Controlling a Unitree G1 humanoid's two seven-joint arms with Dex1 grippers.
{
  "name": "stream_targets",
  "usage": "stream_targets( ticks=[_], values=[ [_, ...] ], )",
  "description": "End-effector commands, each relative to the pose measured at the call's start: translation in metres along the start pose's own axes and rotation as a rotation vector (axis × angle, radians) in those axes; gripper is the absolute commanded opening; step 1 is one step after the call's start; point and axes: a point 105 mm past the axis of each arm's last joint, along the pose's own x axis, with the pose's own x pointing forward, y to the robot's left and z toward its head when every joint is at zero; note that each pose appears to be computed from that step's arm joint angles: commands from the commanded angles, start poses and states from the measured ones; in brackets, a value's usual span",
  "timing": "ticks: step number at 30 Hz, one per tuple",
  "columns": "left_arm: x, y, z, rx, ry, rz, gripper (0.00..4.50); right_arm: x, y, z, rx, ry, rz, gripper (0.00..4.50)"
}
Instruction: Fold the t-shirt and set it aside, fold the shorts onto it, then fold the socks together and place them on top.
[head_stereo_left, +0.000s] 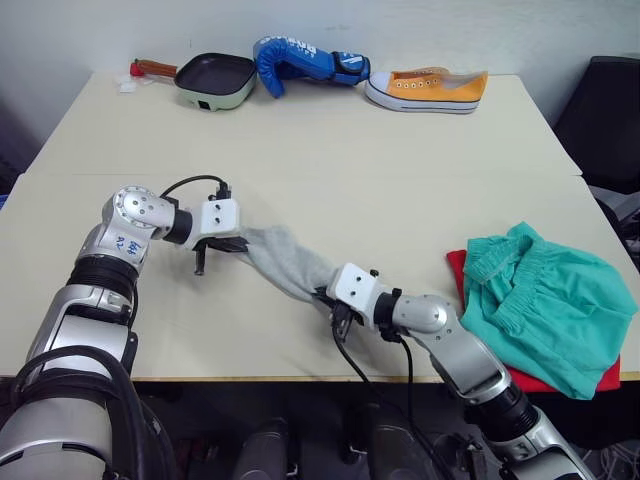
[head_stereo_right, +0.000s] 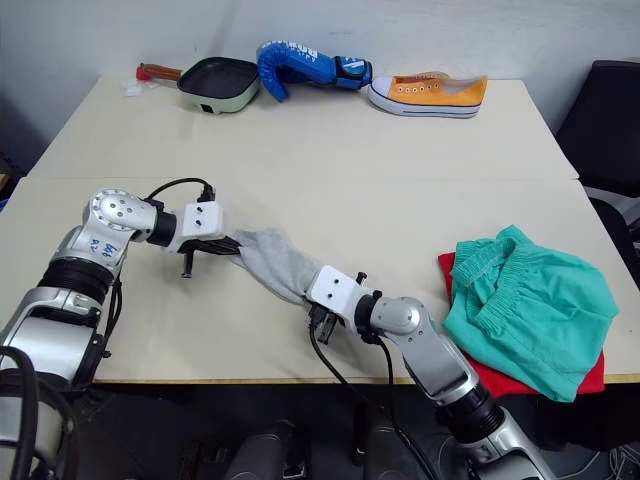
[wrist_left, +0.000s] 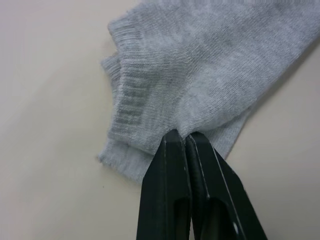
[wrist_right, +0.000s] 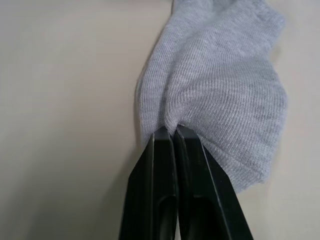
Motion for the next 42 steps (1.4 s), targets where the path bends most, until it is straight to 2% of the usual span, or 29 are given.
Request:
stream_targets(
  ticks=[1, 6, 9, 10, 12, 13, 14, 17, 20, 24, 28, 34, 39, 42],
  values=[
    [-0.022, 0.005, 0.009, -0.076, -0.082, 0.02, 0.95, -0.016, -0.01, 0.02, 0.027, -0.077, -0.022, 1.26],
    [-0.034, 0.011, 0.02, -0.149, -0.166, 0.082, 2.61, -0.031, -0.021, 0.036, 0.034, -0.122, -0.02, 3.02],
    [-0.037, 0.011, 0.028, -0.184, -0.218, 0.096, 3.54, -0.03, -0.022, 0.043, 0.062, -0.148, -0.013, 3.03],
    [-0.035, 0.011, 0.036, -0.213, -0.265, 0.091, 3.54, -0.028, -0.022, 0.047, 0.09, -0.167, -0.008, 3.03],
    [-0.029, 0.008, 0.053, -0.273, -0.356, 0.054, 3.56, -0.02, -0.021, 0.053, 0.11, -0.185, 0.005, 2.61],
    [-0.025, 0.006, 0.058, -0.286, -0.371, 0.04, 3.56, -0.015, -0.021, 0.054, 0.113, -0.186, 0.007, 2.44],
    [-0.016, 0.005, 0.06, -0.295, -0.375, 0.033, 3.17, -0.008, -0.022, 0.054, 0.116, -0.18, 0.002, 2.09],
    [0.005, 0.0, 0.062, -0.301, -0.359, 0.027, 2.36, 0.009, -0.024, 0.051, 0.129, -0.155, -0.013, 1.09],
    [0.028, -0.008, 0.058, -0.315, -0.319, 0.012, 1.39, 0.029, -0.022, 0.038, 0.102, -0.081, -0.025, 0.03],
    [0.046, -0.018, 0.032, -0.31, -0.197, 0.019, 0.08, 0.045, -0.022, 0.011, 0.026, 0.04, -0.043, 0.0],
    [0.047, -0.019, 0.01, -0.358, -0.111, 0.046, 0.03, 0.039, -0.016, -0.006, -0.053, 0.1, -0.002, 0.0],
    [0.045, -0.034, 0.002, -0.405, -0.059, 0.015, 0.03, 0.013, -0.029, -0.022, -0.179, 0.156, 0.05, 0.0],
    [0.037, -0.051, -0.004, -0.429, -0.035, 0.041, 0.03, -0.005, -0.038, -0.014, -0.208, 0.111, 0.104, 0.0],
    [0.034, -0.051, -0.006, -0.447, -0.053, 0.087, 0.03, -0.01, -0.039, 0.003, -0.114, 0.029, 0.108, 0.0]
  ],
)
